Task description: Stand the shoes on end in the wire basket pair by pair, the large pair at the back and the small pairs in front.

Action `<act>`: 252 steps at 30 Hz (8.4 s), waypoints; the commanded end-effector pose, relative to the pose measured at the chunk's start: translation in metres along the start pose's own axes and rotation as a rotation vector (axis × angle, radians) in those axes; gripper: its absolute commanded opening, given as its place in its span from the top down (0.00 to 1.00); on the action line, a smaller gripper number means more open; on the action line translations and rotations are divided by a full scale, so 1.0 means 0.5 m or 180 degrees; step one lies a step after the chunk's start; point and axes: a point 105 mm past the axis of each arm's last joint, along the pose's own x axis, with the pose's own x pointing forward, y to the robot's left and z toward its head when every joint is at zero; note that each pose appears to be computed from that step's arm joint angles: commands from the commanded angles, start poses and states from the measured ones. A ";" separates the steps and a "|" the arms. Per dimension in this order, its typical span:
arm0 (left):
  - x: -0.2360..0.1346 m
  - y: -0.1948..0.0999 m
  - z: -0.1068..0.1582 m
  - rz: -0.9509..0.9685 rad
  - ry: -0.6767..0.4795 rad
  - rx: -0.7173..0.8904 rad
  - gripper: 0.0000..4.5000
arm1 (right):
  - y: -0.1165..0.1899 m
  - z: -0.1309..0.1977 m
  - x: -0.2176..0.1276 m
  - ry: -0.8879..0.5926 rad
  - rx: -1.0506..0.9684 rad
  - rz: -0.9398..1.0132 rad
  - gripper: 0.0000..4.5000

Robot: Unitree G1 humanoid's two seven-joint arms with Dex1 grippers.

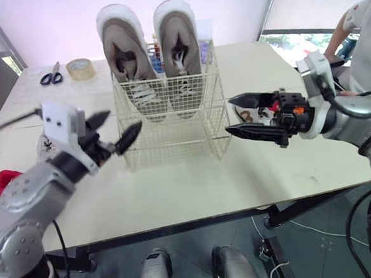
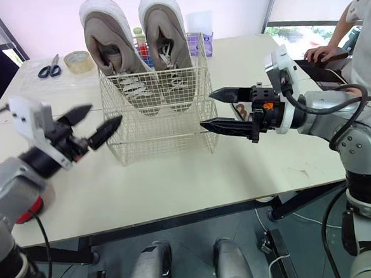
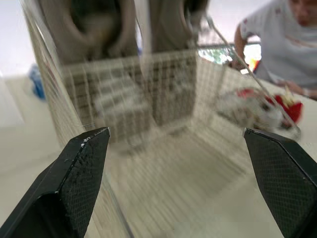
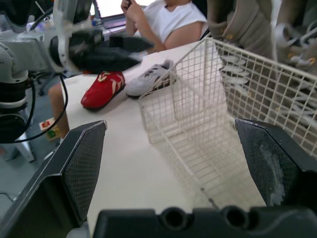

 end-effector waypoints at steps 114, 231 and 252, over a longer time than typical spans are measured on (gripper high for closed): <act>-0.008 0.054 0.276 -0.1309 -0.1277 -0.1316 0.00 | -0.085 0.275 -0.030 -0.1192 -0.2597 -0.1154 0.86; -0.019 -0.058 0.005 -0.0608 -0.0088 -0.0629 0.20 | -0.198 0.115 0.067 -0.0508 -0.1263 0.0070 0.88; -0.031 -0.016 0.012 -0.0440 -0.0115 -0.0661 0.18 | -0.195 0.143 -0.011 -0.0589 -0.1251 -0.0292 0.01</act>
